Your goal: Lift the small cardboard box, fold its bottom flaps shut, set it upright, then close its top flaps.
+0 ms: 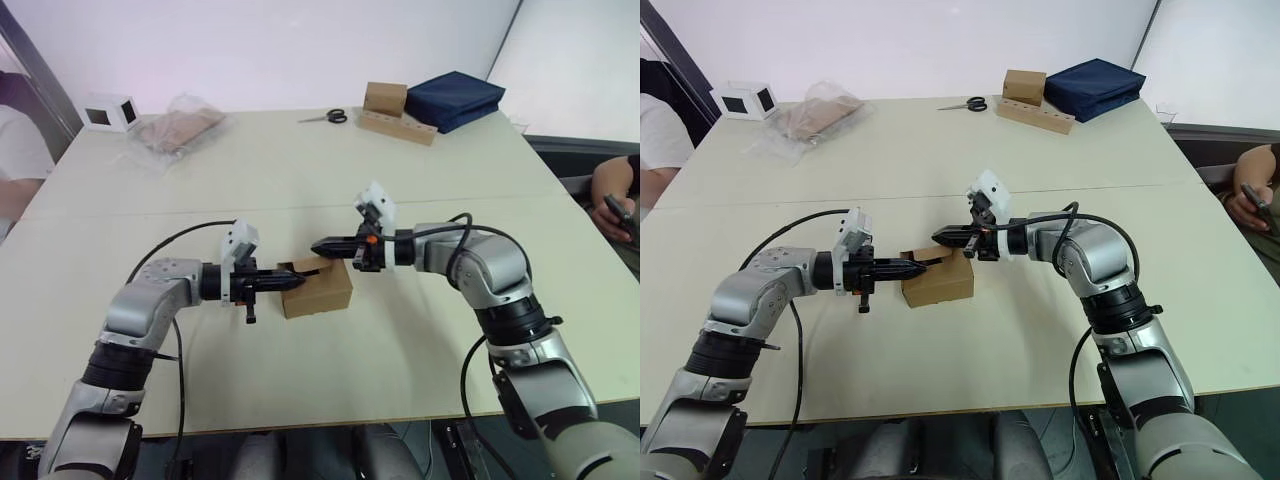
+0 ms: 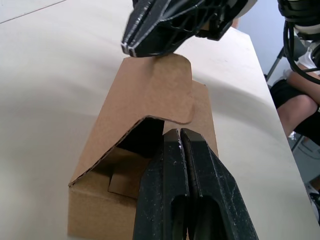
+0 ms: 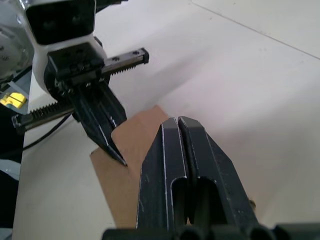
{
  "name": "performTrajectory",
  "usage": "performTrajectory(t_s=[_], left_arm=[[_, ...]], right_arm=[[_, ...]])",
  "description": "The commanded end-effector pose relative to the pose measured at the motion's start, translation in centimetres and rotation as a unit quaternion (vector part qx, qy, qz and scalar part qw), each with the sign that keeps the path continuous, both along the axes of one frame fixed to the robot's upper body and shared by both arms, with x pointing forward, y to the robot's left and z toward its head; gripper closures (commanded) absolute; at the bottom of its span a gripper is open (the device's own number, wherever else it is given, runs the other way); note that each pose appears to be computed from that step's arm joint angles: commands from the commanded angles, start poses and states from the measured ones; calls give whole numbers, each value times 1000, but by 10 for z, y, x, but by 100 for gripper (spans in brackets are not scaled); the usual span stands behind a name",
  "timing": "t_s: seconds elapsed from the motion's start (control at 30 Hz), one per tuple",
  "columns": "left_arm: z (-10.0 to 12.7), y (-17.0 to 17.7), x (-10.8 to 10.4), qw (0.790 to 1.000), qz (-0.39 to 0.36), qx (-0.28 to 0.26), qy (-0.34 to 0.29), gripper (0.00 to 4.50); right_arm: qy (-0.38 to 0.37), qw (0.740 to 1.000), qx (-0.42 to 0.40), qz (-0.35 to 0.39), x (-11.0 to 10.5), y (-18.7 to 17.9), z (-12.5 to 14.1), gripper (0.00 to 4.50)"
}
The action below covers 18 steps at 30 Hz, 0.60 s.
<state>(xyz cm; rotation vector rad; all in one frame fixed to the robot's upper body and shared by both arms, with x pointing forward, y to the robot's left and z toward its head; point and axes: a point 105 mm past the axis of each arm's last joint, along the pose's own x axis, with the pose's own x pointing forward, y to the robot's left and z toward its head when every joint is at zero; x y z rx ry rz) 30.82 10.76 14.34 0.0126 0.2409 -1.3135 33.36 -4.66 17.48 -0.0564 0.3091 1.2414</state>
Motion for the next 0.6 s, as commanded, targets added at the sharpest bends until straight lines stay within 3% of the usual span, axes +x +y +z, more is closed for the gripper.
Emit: performTrajectory(t_s=[0.03,0.37,0.6], left_arm=[[6,1,-2,1000,-2,1,-5,448],[21,9,-10,1000,-3,2,-14,448],[37,33,-14,1000,6,14,-23,448]], right_arm=[[-10,1000,-4,9,-5,3,-1,450],[-5,1000,-11,3,-5,-1,-14,450],[-8,1000,-11,-1,-4,-1,-14,450]])
